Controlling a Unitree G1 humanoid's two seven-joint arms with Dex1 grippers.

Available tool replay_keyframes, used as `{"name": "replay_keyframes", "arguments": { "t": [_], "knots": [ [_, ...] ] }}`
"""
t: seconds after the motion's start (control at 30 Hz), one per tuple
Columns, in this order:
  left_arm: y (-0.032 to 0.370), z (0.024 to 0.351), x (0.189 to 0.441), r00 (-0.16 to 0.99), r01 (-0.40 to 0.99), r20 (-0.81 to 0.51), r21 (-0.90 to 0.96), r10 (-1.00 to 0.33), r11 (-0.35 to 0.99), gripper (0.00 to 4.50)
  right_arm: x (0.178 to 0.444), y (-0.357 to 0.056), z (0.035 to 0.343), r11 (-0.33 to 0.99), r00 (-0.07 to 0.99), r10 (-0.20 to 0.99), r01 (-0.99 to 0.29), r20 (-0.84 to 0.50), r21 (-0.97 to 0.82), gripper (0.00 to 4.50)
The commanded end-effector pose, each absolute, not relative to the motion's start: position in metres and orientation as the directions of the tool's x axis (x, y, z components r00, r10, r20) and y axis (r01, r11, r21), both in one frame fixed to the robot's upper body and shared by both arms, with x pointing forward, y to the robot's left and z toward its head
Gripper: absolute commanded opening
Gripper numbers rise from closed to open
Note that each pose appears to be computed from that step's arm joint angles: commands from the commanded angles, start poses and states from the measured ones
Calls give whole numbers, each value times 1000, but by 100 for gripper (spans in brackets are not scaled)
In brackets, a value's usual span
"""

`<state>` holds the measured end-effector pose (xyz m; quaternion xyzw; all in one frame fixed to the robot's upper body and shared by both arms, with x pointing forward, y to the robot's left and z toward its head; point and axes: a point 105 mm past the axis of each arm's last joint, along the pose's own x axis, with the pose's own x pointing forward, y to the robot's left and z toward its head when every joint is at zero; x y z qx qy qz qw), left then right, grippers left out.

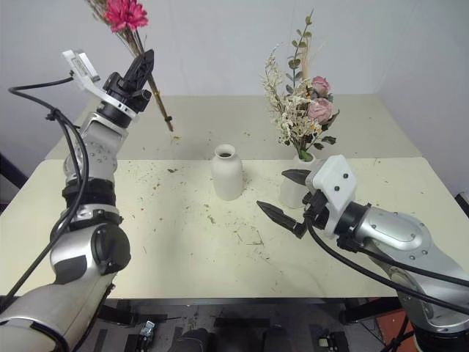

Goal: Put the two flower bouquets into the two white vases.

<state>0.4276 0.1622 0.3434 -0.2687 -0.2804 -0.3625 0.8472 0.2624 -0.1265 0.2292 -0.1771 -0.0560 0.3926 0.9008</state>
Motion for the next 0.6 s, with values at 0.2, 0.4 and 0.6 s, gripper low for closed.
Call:
{"name": "replay_keyframes", "arguments": {
  "t": [0.2,0.4,0.6],
  "knots": [
    [133,363,419,322,934,801,-182,-504,307,19,249,-131,226,727,778,628,-573,27,-378,450],
    [122,361,423,329,940,806,-231,-492,250,19,243,-130,220,782,823,565,-511,61,-356,450],
    [98,353,425,335,933,719,-162,-609,321,19,234,-133,216,819,853,515,-464,79,-337,450]
  ]
}}
